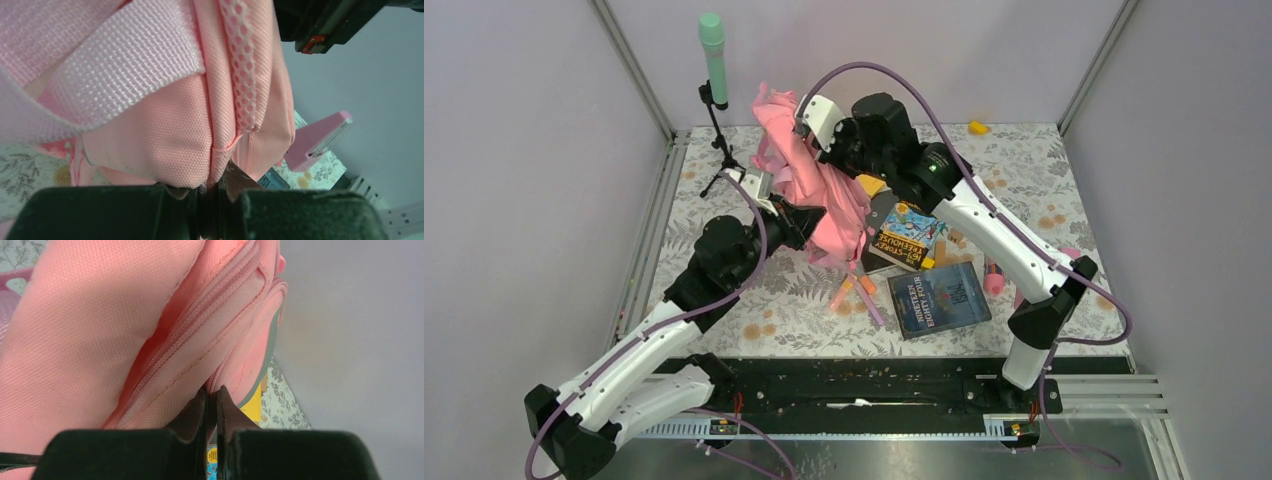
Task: Pack the student bag
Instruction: Adjust the student bag at the center of the board.
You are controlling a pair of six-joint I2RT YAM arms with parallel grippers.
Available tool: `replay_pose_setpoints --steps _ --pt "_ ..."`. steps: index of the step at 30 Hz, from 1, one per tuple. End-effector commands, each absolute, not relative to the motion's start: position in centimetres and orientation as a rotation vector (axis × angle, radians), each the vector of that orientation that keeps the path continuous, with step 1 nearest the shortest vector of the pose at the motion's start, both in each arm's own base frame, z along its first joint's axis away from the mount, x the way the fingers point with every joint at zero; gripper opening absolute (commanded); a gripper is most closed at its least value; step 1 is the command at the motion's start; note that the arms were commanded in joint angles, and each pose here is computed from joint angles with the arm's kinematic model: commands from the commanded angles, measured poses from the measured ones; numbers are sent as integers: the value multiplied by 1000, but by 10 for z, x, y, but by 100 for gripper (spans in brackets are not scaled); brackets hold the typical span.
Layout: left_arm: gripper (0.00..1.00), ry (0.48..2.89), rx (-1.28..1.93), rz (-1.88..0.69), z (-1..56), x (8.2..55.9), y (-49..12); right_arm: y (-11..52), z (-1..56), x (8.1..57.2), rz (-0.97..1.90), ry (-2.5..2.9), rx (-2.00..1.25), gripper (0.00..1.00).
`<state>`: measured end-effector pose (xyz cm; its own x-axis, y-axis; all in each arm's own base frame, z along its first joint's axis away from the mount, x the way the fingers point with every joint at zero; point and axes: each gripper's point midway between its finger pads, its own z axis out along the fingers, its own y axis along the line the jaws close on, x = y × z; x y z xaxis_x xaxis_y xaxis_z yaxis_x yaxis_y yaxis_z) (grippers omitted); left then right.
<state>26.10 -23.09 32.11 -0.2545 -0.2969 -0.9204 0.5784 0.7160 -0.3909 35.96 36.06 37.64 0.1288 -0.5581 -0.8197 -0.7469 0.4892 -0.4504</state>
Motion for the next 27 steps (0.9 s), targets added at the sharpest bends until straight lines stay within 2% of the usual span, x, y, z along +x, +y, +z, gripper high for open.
replay_pose_setpoints --steps 1,2,4,7,9,14,18,24,27 --pt "11 1637 58 -892 312 257 -219 379 438 339 185 1289 -1172 0" --pt "21 1666 36 -893 304 254 -215 383 429 337 183 1288 -1183 0" --pt "51 1722 -7 -887 291 244 -206 389 414 332 183 1261 -1188 0" --pt "88 1813 -81 -855 276 228 -186 395 403 324 219 1192 -1142 0" --pt "98 1898 -101 -833 263 213 -176 396 395 320 250 1177 -1134 0" --pt "99 2061 -82 -769 249 181 -155 399 374 310 279 1202 -1163 0" --pt "99 2099 -113 -666 257 163 -125 404 350 300 297 1217 -1193 0" --pt "99 1983 -221 -472 307 153 -67 415 314 292 283 1233 -1224 0" --pt "99 1972 -195 -404 327 158 -60 414 302 288 298 1250 -1225 0"
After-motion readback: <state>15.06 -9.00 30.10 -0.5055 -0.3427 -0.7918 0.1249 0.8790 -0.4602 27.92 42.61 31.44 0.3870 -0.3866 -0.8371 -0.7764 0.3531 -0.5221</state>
